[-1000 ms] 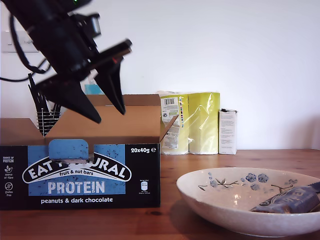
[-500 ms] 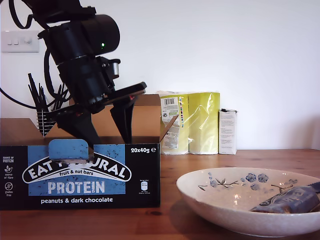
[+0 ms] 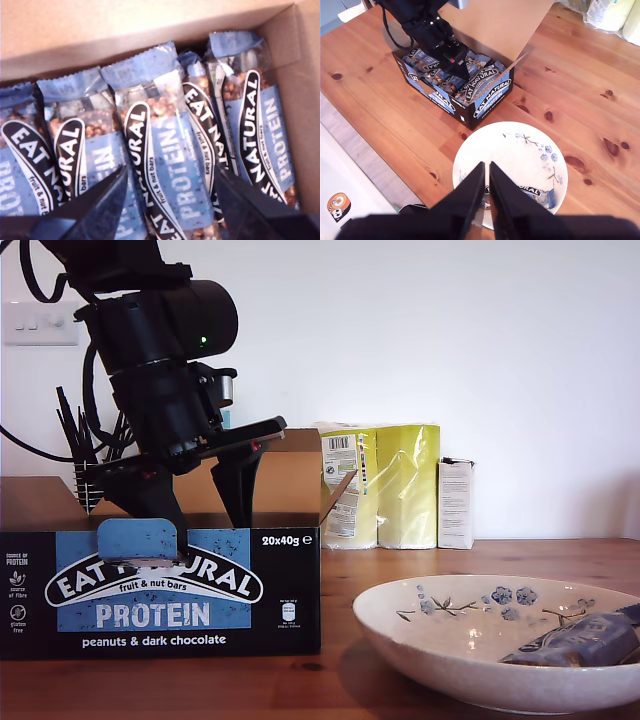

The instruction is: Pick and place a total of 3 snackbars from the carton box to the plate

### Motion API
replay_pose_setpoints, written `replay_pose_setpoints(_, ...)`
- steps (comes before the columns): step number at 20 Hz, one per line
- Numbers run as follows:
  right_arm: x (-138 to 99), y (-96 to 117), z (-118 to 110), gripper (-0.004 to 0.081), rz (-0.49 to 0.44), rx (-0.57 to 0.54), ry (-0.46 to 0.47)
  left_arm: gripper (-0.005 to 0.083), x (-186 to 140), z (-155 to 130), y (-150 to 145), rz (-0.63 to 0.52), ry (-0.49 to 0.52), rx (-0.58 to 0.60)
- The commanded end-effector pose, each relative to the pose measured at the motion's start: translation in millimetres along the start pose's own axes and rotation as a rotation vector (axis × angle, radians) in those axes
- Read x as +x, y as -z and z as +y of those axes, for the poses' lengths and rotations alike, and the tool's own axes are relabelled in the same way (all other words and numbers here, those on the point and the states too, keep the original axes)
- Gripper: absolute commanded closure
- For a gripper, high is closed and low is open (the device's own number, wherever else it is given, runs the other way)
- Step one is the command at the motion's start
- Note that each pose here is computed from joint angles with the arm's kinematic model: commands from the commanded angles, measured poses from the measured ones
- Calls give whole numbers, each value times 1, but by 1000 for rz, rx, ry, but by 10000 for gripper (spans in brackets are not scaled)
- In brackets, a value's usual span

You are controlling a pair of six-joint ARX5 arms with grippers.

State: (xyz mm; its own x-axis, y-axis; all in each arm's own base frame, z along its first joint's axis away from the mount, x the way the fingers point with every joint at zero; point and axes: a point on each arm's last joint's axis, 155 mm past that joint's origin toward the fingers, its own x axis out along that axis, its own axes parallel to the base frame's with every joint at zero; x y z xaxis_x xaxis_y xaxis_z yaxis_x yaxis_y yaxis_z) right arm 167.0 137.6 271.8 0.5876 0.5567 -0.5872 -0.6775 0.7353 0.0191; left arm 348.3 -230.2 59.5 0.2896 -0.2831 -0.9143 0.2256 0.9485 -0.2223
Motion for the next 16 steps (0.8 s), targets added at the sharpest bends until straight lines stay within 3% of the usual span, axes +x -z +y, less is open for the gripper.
replay_pose_setpoints(1, 1, 0, 2, 783, -3, -10, -10, 276, 14, 1, 9, 48, 8, -5)
replay_pose_setpoints(10, 1, 0, 2, 783, -4, -10, -9, 293, 29, 9, 22, 106, -25, -10)
replay_pose_setpoints(16, 2, -1, 2, 783, -5, -10, -9, 548, 25, 0, 8, 69, 9, -1)
